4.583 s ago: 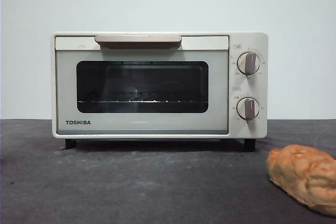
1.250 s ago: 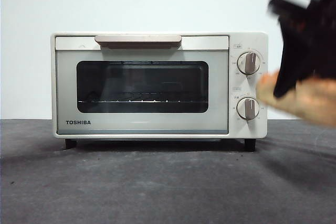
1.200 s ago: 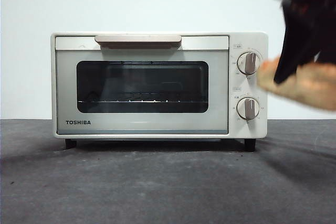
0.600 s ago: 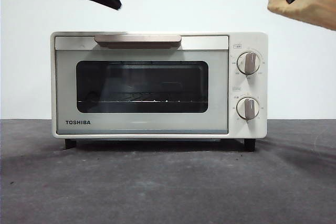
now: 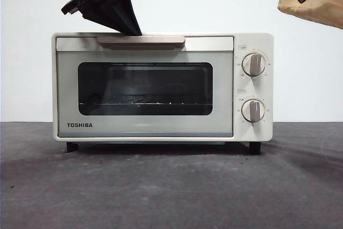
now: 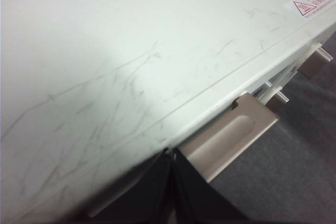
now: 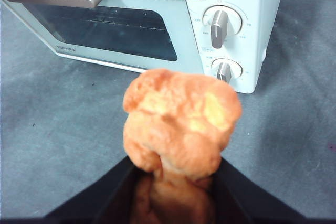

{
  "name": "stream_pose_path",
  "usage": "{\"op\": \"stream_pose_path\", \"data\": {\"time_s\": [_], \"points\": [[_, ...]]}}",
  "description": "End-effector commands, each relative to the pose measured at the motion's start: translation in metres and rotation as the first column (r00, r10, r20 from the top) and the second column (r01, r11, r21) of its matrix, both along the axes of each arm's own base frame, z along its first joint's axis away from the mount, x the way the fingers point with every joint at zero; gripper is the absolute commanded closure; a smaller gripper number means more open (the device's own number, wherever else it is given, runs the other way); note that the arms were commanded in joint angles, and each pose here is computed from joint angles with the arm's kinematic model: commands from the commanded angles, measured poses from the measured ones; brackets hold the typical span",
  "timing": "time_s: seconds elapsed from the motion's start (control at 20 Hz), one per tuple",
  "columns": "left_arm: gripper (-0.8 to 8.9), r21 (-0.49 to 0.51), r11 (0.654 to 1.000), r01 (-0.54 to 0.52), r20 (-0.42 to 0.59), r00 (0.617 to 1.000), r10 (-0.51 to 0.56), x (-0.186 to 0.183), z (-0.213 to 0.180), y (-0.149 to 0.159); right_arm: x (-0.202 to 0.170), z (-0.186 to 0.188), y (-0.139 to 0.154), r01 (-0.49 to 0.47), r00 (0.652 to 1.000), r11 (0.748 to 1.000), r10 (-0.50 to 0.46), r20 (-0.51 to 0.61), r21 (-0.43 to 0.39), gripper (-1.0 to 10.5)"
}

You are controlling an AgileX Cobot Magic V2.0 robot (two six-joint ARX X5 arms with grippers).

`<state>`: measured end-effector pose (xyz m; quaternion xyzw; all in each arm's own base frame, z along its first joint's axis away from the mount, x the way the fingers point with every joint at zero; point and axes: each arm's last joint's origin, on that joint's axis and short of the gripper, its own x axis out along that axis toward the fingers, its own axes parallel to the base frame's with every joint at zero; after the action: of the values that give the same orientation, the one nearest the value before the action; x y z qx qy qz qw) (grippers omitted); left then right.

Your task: The left arm flap open the oven, the right arm pick bread and place it into oven, the left arm flap close the oven

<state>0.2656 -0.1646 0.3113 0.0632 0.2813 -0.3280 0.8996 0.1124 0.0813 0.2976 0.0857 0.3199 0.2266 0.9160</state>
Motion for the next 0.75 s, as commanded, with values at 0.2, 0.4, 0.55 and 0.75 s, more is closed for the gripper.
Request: {"op": "stream_pose_path", "data": {"time_s": [0.2, 0.4, 0.55, 0.75], "points": [[8.02, 0.051, 0.998, 0.032, -0.031, 0.999, -0.03, -0.001, -0.005, -0.01, 0.0, 0.005, 0.001, -0.014, 1.0, 1.0, 0.014, 0.019, -0.005, 7.8], [8.02, 0.113, 0.989, 0.095, -0.138, 0.987, -0.079, -0.017, -0.015, -0.021, 0.0, 0.005, 0.001, -0.017, 1.0, 1.0, 0.017, 0.023, -0.008, 7.8], [8.02, 0.129, 0.983, 0.128, -0.2, 0.975, -0.101, -0.028, -0.019, -0.029, 0.0, 0.005, 0.001, -0.019, 1.0, 1.0, 0.02, 0.025, -0.012, 7.8], [8.02, 0.155, 0.974, 0.165, -0.293, 0.949, -0.114, -0.045, -0.024, -0.038, 0.0, 0.005, 0.001, -0.02, 0.999, 1.0, 0.02, 0.025, -0.012, 7.8]]}}
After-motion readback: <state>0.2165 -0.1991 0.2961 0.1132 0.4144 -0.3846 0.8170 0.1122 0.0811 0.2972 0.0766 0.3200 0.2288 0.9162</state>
